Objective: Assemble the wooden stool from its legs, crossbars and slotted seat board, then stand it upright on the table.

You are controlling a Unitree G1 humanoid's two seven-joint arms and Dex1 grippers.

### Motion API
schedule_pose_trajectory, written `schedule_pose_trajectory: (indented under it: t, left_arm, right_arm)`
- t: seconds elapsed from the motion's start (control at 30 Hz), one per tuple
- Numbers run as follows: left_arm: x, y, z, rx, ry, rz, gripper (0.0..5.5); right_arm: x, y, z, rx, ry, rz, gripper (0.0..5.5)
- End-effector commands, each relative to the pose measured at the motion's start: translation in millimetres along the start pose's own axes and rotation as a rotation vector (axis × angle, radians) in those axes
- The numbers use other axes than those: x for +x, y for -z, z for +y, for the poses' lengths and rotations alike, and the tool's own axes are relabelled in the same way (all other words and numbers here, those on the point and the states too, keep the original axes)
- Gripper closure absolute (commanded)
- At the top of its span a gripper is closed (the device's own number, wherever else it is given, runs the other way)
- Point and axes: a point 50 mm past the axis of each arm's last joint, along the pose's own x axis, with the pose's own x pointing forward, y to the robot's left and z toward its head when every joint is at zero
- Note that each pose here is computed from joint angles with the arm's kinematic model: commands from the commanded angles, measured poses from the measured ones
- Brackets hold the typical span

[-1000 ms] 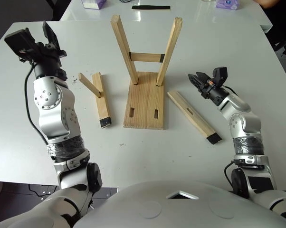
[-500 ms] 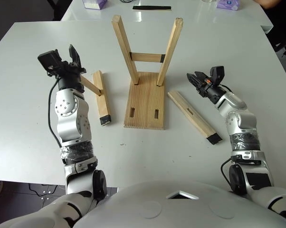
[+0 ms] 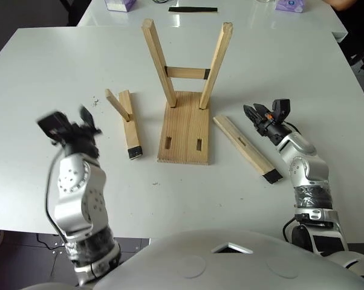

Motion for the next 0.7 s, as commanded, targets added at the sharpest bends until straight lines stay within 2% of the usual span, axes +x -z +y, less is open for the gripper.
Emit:
schedule_pose_trajectory:
  t: [0.03, 0.2, 0.47, 0.7]
  left_arm:
    - [-11, 11, -28, -0.010, 0.177, 0.110, 2.61]
    - [-4, 12, -40, 0.019, 0.246, 0.164, 1.86]
    - [15, 13, -37, 0.145, 0.204, 0.196, 1.86]
    - [21, 23, -47, 0.135, 0.221, 0.294, 1.86]
  right_arm:
    - [-7, 9, -1, -0.009, 0.023, 0.019, 3.27]
    - [-7, 14, -2, -0.002, 0.042, 0.020, 3.27]
    - [-7, 19, -3, 0.003, 0.052, 0.027, 3.27]
    - [-1, 17, 1, 0.018, 0.032, 0.006, 3.27]
